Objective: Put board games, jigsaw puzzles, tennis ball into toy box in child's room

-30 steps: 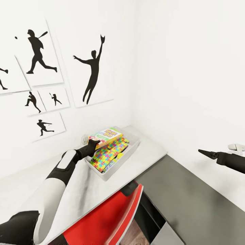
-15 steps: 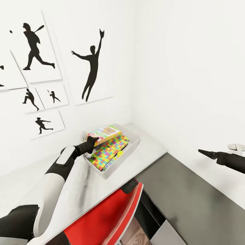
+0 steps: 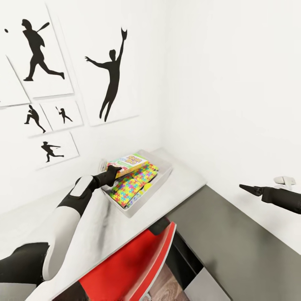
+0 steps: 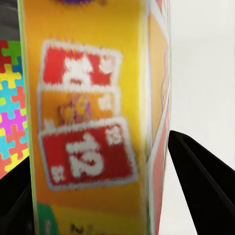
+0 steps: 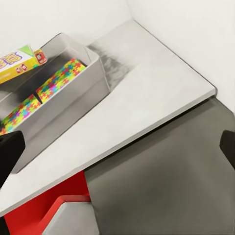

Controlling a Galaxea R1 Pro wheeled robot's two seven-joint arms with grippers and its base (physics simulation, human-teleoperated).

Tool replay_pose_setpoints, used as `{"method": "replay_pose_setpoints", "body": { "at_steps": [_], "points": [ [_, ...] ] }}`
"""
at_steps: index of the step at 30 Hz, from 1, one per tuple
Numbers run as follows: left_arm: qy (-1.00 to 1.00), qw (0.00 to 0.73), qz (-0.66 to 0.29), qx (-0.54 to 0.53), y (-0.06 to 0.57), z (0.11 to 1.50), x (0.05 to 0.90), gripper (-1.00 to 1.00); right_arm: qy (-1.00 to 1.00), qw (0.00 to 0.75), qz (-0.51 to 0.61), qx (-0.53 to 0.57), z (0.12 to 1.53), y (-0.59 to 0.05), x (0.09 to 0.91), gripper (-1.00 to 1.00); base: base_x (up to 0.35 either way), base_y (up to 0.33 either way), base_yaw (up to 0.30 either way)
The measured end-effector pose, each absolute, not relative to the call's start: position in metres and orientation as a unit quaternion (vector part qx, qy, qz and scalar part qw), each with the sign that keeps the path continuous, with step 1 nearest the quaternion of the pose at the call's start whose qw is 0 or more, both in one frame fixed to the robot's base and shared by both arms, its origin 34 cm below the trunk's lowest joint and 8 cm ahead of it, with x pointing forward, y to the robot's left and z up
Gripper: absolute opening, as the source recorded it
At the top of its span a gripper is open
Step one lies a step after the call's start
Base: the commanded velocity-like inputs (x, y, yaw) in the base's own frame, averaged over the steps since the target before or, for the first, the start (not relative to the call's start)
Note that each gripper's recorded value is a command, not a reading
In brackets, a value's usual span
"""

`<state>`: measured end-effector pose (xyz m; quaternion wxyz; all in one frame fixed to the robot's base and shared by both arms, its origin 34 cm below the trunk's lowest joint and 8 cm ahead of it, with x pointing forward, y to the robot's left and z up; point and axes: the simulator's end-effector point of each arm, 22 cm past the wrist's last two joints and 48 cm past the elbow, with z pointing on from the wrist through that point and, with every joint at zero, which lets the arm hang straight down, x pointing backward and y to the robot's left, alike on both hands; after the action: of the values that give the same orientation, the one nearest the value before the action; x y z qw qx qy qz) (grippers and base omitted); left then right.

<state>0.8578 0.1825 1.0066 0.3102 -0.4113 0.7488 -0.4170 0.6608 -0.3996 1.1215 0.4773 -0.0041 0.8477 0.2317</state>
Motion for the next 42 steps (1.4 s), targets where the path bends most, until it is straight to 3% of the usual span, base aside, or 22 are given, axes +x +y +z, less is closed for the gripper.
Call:
{"method": "replay_pose_setpoints", "body": {
  "at_steps": [42],
  "points": [
    [0.764, 0.289, -0.401, -0.414, 0.168, 0.99, 0.882, -1.0, 0.864, 0.446, 0.233, 0.001, 1.083, -0.397, 0.668, 1.0, 0.0, 0.0, 0.0]
  ]
}}
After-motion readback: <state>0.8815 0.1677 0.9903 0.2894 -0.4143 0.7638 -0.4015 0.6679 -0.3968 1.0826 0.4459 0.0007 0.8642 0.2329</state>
